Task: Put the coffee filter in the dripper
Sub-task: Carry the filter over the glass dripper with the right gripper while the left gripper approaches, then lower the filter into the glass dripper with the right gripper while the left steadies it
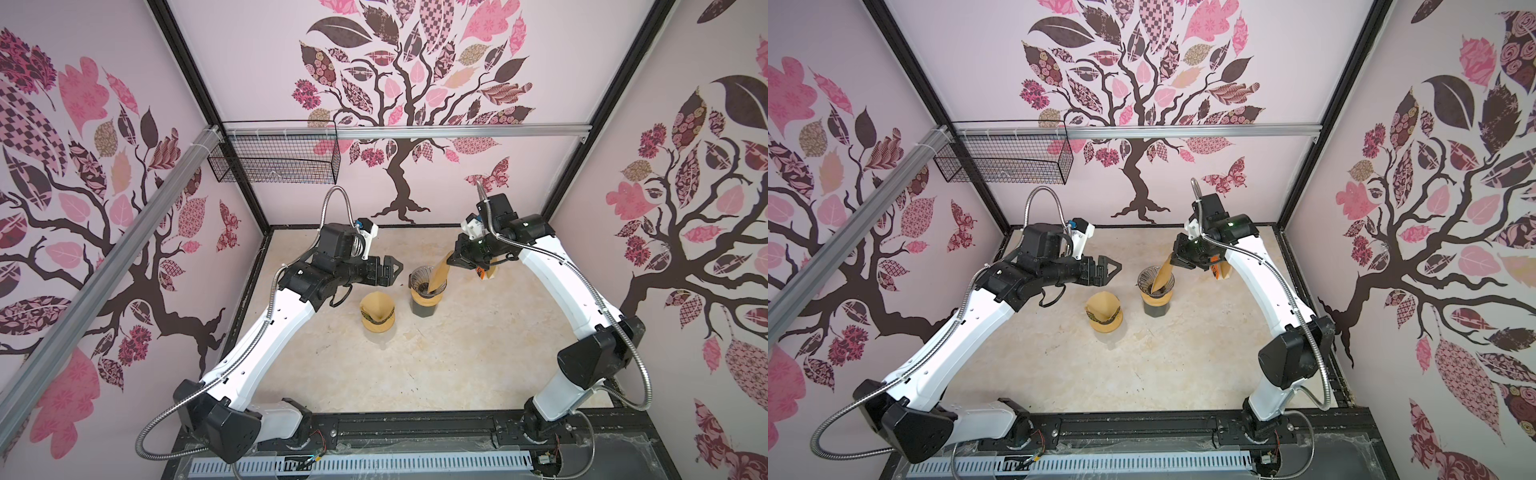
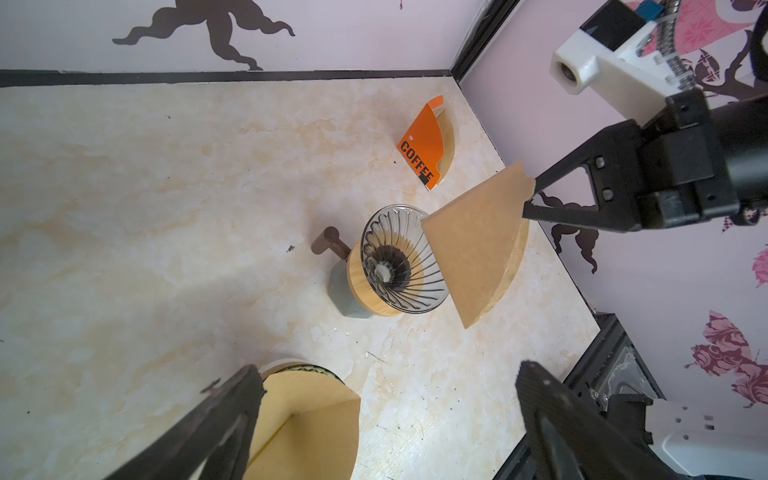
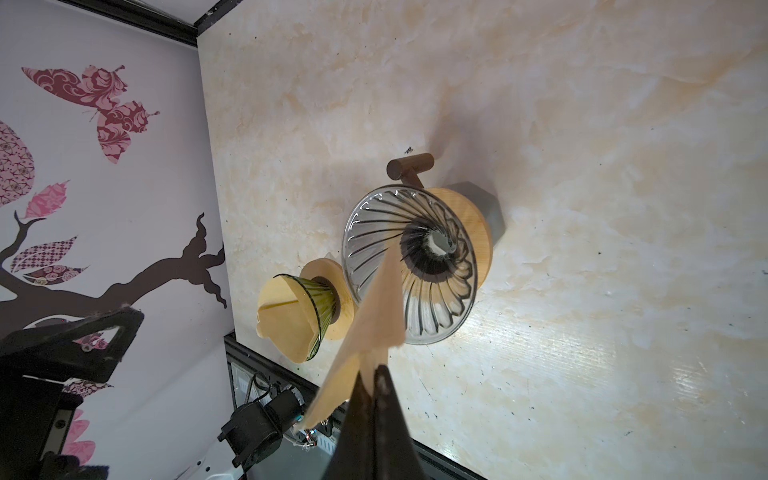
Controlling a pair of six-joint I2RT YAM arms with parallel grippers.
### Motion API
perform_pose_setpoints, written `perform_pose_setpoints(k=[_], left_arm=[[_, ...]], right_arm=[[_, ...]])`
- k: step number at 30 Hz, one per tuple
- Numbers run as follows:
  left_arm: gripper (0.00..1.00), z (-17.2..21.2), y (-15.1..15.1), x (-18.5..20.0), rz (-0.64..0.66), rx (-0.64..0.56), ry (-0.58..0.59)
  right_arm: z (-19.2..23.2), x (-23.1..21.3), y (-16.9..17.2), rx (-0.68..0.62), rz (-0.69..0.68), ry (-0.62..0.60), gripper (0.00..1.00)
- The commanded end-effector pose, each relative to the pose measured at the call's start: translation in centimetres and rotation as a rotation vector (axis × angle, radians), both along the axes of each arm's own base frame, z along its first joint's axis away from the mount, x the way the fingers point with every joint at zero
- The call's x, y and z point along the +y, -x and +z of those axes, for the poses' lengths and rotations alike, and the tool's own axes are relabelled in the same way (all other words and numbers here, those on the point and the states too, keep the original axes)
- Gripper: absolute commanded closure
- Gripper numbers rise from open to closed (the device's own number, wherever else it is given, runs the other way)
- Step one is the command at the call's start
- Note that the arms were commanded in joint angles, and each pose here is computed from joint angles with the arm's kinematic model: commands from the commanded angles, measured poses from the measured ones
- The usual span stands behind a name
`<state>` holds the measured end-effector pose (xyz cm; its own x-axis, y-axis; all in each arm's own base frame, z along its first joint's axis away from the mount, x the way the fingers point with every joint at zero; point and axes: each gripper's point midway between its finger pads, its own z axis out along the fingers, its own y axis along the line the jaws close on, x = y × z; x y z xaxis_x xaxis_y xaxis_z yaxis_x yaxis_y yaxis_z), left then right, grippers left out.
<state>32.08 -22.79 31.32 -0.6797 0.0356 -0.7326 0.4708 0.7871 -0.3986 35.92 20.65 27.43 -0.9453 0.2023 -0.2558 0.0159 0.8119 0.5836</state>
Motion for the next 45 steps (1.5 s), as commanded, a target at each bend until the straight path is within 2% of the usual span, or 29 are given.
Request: perform_pose_setpoints(k=[1,12,21,25,35,45], left_arm=[[0.02,2.6,-0.2,-1.2,-0.053,-0.064,0.016],[0.02,1.2,0.5,-4.7,-0.153,-0.069,-0.100],[0.02,-0.4,-0.6,-5.4,-0.149,-0.058,-0.180],[0.02,-1.6,-1.5,-5.8,-0.137,-0.025,-0.210],[0.02,-3.0,-2.6,-7.4,-0.152,0.041,-0.197],[0.02,-6.6,-3.5,-7.9,-0.145,0.139,-0.270]], right_arm=[[-1.6,0.3,-0.7,0.027,-0.004,0.029,1.00],[-4.3,0.5,-1.0,0.087,0.005,0.113,1.00],[-5.4,0.6,-1.5,0.108,0.016,0.143,1.00],[-5.4,0.4,-1.7,0.104,0.022,0.159,1.00],[-5.5,0.3,-1.7,0.103,0.027,0.171,1.00],[-5.5,0.5,-1.7,0.100,0.034,0.163,1.00]])
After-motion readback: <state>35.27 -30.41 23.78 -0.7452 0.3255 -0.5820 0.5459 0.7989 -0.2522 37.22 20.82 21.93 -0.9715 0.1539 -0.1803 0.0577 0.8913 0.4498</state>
